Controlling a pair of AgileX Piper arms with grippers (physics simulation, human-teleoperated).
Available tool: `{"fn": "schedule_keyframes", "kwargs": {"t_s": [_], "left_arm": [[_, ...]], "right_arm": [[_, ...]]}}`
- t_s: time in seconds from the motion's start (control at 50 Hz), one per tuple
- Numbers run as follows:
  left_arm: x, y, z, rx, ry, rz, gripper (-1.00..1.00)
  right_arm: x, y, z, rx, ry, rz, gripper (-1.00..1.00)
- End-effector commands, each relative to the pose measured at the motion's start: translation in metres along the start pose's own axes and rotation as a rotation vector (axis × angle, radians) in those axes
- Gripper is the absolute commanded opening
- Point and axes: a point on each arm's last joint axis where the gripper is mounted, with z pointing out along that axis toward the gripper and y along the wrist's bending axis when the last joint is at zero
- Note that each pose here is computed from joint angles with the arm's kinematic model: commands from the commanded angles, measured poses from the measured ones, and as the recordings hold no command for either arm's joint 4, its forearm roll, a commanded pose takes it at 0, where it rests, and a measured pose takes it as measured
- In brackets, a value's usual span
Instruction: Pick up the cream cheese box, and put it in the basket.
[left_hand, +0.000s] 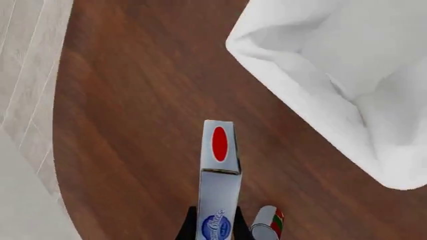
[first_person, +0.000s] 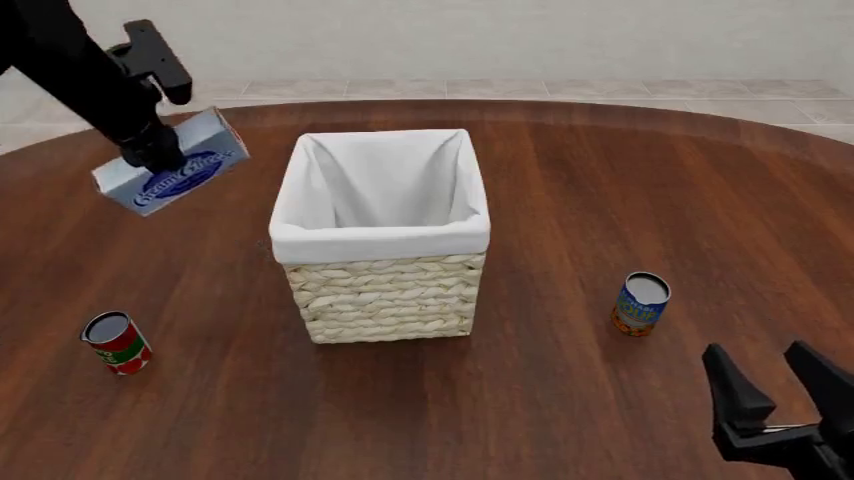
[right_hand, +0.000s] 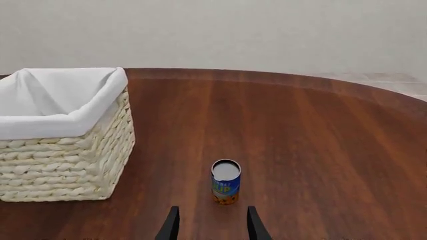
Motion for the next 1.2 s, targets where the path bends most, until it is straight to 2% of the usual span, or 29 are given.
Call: {"fn": "schedule_keyframes", "kwargs": {"t_s": [0.02, 0.04, 0.06, 0.1, 0.14, 0.16, 0.18, 0.2, 0.24, 0.34, 0.44, 0.5, 0.54, 0.56, 0.58, 0.6, 0.62, 0.66, 0.68, 0.78, 0.8, 0.88, 0.92, 1.0, 1.2], "left_arm": [[-0.007, 0.031, -0.047, -0.134, -0.093, -0.215, -1.0], [-0.01, 0.028, -0.051, -0.134, -0.102, -0.209, -1.0], [-0.014, 0.018, -0.056, -0.123, -0.107, -0.163, -1.0], [-0.021, 0.008, -0.066, -0.118, -0.135, -0.178, -1.0], [-0.014, 0.02, -0.068, -0.148, -0.135, -0.216, -1.0], [-0.019, 0.02, -0.073, -0.156, -0.156, -0.239, -1.0], [-0.017, 0.027, -0.08, -0.186, -0.172, -0.253, -1.0], [-0.028, 0.019, -0.09, -0.186, -0.21, -0.26, -1.0], [-0.036, 0.009, -0.104, -0.188, -0.248, -0.234, -1.0], [-0.039, 0.005, -0.114, -0.204, -0.267, -0.177, -1.0], [-0.051, -0.006, -0.123, -0.189, -0.313, -0.196, -1.0], [-0.053, -0.008, -0.119, -0.167, -0.313, -0.256, -1.0], [-0.055, -0.012, -0.12, -0.16, -0.317, -0.241, -1.0], [-0.056, -0.008, -0.128, -0.191, -0.338, -0.214, -1.0], [-0.057, -0.002, -0.132, -0.214, -0.355, -0.22, -1.0], [-0.057, 0.003, -0.131, -0.215, -0.365, -0.283, -1.0], [-0.066, -0.012, -0.13, -0.166, -0.374, -0.296, -1.0], [-0.074, -0.028, -0.135, -0.138, -0.391, -0.249, -1.0], [-0.074, -0.027, -0.134, -0.135, -0.391, -0.266, -1.0], [-0.08, -0.033, -0.141, -0.131, -0.416, -0.25, -1.0], [-0.089, -0.045, -0.149, -0.104, -0.451, -0.253, -1.0], [-0.094, -0.05, -0.15, -0.092, -0.465, -0.253, -1.0], [-0.097, -0.056, -0.15, -0.081, -0.465, -0.216, -1.0], [-0.109, -0.073, -0.156, -0.04, -0.499, -0.209, -1.0], [-0.116, -0.11, -0.143, 0.029, -0.528, -0.176, -1.0]], "right_arm": [[0.0, 0.0, -0.002, -0.001, -0.004, 0.0, 1.0], [0.0, 0.0, -0.002, -0.002, -0.003, -0.001, 1.0], [0.0, 0.0, -0.002, -0.002, -0.003, -0.001, 1.0], [0.0, 0.0, -0.003, -0.003, -0.003, -0.001, 1.0], [0.0, 0.0, -0.004, -0.003, -0.004, -0.001, 1.0], [0.0, 0.0, -0.004, -0.003, -0.004, -0.001, 1.0], [0.0, 0.0, -0.005, -0.003, -0.006, 0.0, 1.0], [0.0, 0.0, -0.006, -0.004, -0.007, -0.001, 1.0], [0.0, 0.0, -0.008, -0.003, -0.013, -0.002, 1.0], [0.0, 0.0, -0.009, 0.006, -0.019, 0.0, 1.0], [0.0, -0.001, -0.011, 0.009, -0.025, 0.007, 1.0], [0.0, -0.001, -0.012, 0.009, -0.027, 0.005, 1.0], [0.0, -0.001, -0.012, 0.009, -0.027, 0.005, 1.0], [0.0, -0.001, -0.012, 0.008, -0.027, 0.004, 1.0], [0.0, 0.0, -0.012, 0.007, -0.027, 0.004, 1.0], [0.0, 0.0, -0.012, 0.006, -0.027, 0.004, 1.0], [0.0, 0.0, -0.013, 0.006, -0.027, 0.005, 1.0], [0.0, 0.0, -0.012, 0.007, -0.028, 0.005, 1.0], [0.0, -0.001, -0.012, 0.007, -0.028, 0.005, 1.0], [0.0, -0.001, -0.012, 0.007, -0.029, 0.006, 1.0], [0.0, 0.0, -0.013, 0.002, -0.031, 0.007, 1.0], [0.0, 0.0, -0.013, 0.002, -0.034, 0.01, 1.0], [0.0, 0.0, -0.014, 0.002, -0.035, 0.01, 1.0], [0.0, 0.0, -0.014, 0.001, -0.035, 0.007, 1.0], [0.0, 0.0, -0.013, -0.001, -0.035, 0.008, 1.0]]}}
